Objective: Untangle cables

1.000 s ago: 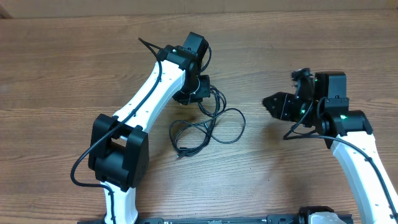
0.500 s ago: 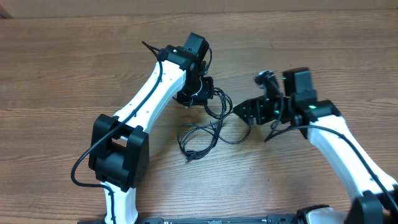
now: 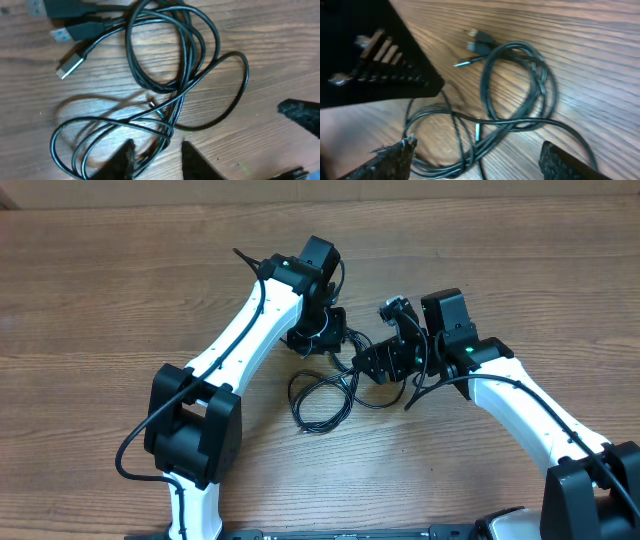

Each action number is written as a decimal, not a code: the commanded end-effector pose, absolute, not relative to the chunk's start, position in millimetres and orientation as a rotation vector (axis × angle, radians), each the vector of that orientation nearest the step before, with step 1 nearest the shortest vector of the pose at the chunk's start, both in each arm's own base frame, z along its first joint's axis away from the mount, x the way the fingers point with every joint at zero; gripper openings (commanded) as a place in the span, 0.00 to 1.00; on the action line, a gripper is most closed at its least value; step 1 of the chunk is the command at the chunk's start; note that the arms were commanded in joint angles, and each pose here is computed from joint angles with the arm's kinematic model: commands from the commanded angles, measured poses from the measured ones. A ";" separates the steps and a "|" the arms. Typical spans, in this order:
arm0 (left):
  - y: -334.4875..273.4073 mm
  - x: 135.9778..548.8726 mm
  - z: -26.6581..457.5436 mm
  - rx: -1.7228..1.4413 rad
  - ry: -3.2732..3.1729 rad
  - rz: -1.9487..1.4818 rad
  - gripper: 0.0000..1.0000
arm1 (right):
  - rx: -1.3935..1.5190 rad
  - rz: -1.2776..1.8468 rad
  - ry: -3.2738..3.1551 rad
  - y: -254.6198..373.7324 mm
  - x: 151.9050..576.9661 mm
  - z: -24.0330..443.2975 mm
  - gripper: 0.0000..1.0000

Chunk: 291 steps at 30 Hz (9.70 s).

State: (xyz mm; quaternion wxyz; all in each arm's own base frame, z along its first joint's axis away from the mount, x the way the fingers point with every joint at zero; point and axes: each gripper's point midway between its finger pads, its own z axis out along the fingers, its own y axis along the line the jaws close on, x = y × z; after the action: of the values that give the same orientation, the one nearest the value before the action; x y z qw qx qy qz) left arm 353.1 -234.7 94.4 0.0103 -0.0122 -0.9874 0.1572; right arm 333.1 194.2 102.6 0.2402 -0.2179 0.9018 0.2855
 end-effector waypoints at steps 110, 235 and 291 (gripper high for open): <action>-221.0 359.7 -9.8 0.888 -3.255 0.034 0.49 | 0.131 0.340 2.742 47.7 341.0 47.8 0.66; -176.6 359.6 72.4 1.265 -3.060 0.131 0.04 | -0.568 1.207 2.503 175.8 286.6 98.0 0.04; -286.7 341.2 99.5 -0.397 -3.123 0.885 0.04 | -0.553 0.676 2.578 160.3 322.8 68.4 0.85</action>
State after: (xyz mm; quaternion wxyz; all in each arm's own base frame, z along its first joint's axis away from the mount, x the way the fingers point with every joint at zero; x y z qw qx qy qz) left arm 339.3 -281.4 82.0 -0.0495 -0.1035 -0.9613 0.2505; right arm 317.6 168.3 75.1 0.2020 -0.2024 0.9180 0.2746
